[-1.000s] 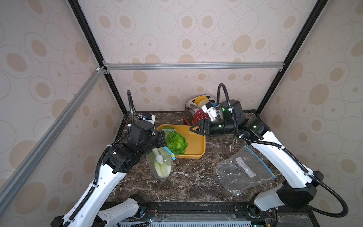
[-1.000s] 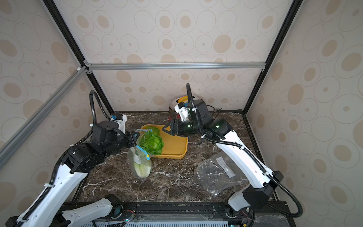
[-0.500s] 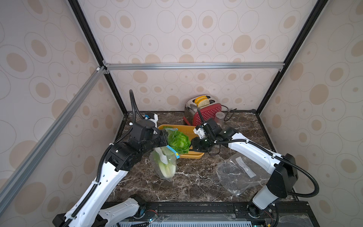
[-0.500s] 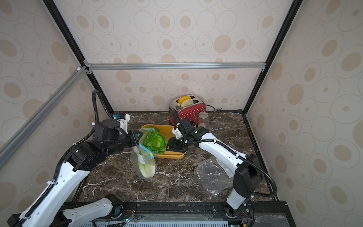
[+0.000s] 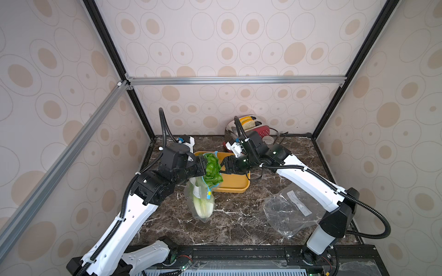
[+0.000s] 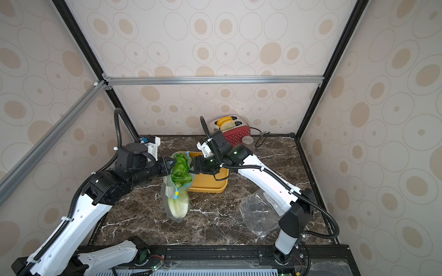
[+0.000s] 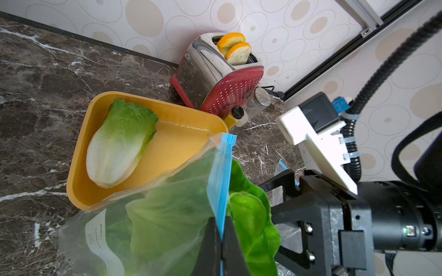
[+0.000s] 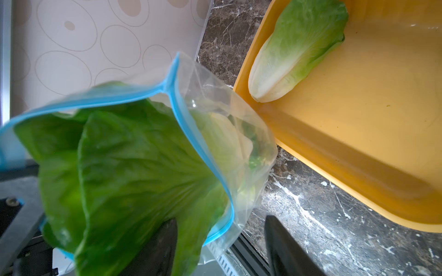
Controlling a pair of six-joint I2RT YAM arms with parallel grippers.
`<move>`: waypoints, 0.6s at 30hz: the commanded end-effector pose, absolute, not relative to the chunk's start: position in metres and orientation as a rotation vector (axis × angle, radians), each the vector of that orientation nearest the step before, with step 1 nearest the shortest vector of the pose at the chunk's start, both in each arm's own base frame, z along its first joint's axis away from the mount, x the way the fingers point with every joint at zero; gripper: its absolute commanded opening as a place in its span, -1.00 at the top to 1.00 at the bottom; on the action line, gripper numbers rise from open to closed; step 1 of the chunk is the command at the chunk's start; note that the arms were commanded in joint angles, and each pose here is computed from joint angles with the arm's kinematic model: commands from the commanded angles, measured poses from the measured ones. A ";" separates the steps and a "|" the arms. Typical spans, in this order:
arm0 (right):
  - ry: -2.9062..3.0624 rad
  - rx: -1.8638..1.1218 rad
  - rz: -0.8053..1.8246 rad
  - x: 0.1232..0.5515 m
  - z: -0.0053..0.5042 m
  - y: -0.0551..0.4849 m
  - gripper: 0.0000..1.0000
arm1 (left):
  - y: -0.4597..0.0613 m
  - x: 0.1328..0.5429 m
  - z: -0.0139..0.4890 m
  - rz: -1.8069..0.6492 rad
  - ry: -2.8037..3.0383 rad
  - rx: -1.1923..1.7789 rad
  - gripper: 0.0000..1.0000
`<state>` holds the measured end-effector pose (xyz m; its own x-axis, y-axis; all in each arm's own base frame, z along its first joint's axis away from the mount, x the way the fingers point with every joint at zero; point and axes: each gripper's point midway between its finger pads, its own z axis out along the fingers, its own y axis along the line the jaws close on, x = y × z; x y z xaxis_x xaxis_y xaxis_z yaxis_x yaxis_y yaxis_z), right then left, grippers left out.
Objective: Put the chinese cabbages into a zipper bag and zip it
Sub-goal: Adjust the zipper food storage bag at the center of the board.
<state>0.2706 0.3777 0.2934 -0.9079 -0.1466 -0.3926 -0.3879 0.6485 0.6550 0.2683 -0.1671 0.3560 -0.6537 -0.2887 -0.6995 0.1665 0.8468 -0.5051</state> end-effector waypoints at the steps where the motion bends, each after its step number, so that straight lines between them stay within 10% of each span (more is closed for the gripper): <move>1: 2.605 -0.462 1.027 0.271 0.278 0.382 -0.24 | -0.176 0.269 0.387 -0.785 2.089 -0.064 1.00; 18: 2.512 -0.346 1.100 0.296 0.252 0.410 -0.09 | -0.158 0.266 0.401 -0.809 1.994 -0.206 1.00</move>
